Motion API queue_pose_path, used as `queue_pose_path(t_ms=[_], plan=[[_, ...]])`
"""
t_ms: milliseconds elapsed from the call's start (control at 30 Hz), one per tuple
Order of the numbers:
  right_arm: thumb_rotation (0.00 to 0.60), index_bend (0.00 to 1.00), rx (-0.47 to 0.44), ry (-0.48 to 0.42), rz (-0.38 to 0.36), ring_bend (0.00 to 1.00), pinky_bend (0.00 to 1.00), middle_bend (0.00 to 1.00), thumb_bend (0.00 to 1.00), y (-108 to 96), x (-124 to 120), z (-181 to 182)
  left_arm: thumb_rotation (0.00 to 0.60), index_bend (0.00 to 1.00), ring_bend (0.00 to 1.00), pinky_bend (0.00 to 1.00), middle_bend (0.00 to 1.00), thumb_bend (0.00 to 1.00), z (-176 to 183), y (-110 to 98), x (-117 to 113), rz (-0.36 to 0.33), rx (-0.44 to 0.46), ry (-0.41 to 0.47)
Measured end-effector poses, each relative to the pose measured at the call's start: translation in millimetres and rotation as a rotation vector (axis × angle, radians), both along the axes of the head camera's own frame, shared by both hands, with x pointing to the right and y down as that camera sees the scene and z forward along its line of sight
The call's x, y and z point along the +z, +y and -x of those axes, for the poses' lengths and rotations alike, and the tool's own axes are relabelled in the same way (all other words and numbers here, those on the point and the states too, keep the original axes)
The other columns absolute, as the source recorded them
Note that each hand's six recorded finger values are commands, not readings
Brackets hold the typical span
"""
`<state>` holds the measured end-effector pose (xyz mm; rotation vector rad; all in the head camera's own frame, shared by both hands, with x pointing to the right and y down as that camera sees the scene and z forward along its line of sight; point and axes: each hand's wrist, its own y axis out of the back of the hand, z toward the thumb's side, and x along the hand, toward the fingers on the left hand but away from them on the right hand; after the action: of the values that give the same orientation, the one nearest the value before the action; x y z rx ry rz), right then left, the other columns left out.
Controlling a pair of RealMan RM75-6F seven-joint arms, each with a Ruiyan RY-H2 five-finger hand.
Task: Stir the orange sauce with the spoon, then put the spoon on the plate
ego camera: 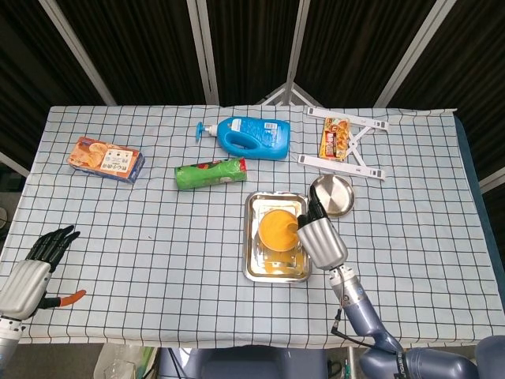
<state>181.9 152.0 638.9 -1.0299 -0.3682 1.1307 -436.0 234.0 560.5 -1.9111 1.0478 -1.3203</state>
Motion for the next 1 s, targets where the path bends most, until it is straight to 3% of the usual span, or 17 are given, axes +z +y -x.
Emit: queue_pose_path(t_ms=[500,800,1000], plan=[[0.6,0.65,0.009,0.045,0.005,0.3,0.0,0.61,0.67,-0.6,13.7,-9.3,0.6,0.0,0.0,0.0,0.0,0.0,0.1,-0.2,0.7,0.004,0.0,0.001],[0.6,0.65,-0.023,-0.037,0.061,0.3,0.0,0.61,0.67,14.5,10.2,12.1,0.6,0.0,0.0,0.0,0.0,0.0,-0.5,0.2,0.7,0.002,0.004,-0.002],[0.6,0.65,-0.032,-0.073,0.055,0.3,0.0,0.61,0.67,15.6,3.2,23.0,0.6,0.0,0.0,0.0,0.0,0.0,-0.2,-0.1,0.7,0.001,0.003,-0.001]])
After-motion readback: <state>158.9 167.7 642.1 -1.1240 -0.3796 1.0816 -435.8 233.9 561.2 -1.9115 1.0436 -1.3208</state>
